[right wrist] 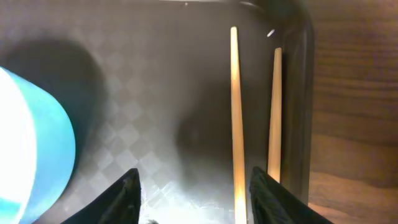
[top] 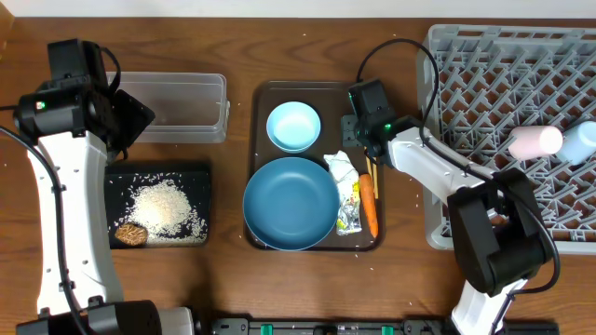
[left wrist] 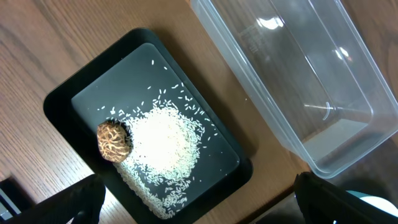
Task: Sort waste into correct bins and load items into the dishwasher rack
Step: 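Move the right gripper to the chopsticks and grip one chopstick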
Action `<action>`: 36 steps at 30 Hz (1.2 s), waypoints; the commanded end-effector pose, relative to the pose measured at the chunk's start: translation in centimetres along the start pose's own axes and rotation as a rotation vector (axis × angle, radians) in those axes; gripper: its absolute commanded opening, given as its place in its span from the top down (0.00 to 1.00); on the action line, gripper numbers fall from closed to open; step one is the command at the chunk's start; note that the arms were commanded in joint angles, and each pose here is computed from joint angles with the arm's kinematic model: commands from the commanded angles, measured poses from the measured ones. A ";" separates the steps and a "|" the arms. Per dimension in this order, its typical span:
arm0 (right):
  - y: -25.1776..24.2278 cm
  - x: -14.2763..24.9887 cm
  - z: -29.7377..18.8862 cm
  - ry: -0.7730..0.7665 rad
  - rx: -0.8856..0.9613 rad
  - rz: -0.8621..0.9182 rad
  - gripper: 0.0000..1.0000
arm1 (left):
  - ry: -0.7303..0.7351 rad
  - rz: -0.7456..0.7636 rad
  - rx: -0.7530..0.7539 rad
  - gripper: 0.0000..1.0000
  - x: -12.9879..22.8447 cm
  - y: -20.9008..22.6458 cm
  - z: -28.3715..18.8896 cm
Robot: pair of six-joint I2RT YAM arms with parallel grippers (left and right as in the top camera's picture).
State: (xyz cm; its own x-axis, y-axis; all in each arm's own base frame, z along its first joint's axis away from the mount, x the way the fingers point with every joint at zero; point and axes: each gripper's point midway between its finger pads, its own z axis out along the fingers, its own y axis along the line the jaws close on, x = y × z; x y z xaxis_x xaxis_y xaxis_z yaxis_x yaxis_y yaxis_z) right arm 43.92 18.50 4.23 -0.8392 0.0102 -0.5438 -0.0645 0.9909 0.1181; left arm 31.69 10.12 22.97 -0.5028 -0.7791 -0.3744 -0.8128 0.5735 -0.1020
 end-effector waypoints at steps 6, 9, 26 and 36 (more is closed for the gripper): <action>-0.7 1.2 2.3 0.018 0.047 0.002 0.53 | -0.024 -0.023 0.008 0.02 -0.4 0.1 -0.8; -0.5 1.4 2.6 0.020 0.045 -0.002 0.53 | -0.024 -0.023 0.008 0.02 -0.4 0.1 -0.8; -1.3 2.5 3.8 0.051 0.082 -0.030 0.59 | -0.024 -0.023 0.008 0.02 -0.4 0.1 -0.8; -1.5 3.1 3.8 0.073 0.089 -0.035 0.95 | -0.024 -0.023 0.008 0.02 -0.4 0.1 -0.8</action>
State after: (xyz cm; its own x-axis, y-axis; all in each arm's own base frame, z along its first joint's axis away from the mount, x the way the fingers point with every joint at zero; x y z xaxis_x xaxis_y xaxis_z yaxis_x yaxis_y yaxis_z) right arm 44.09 17.76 0.46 -0.8586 -0.0136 -0.5124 -0.0473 0.9975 0.0528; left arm 31.69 10.12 22.97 -0.5025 -0.7793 -0.3744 -0.8130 0.5732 -0.1022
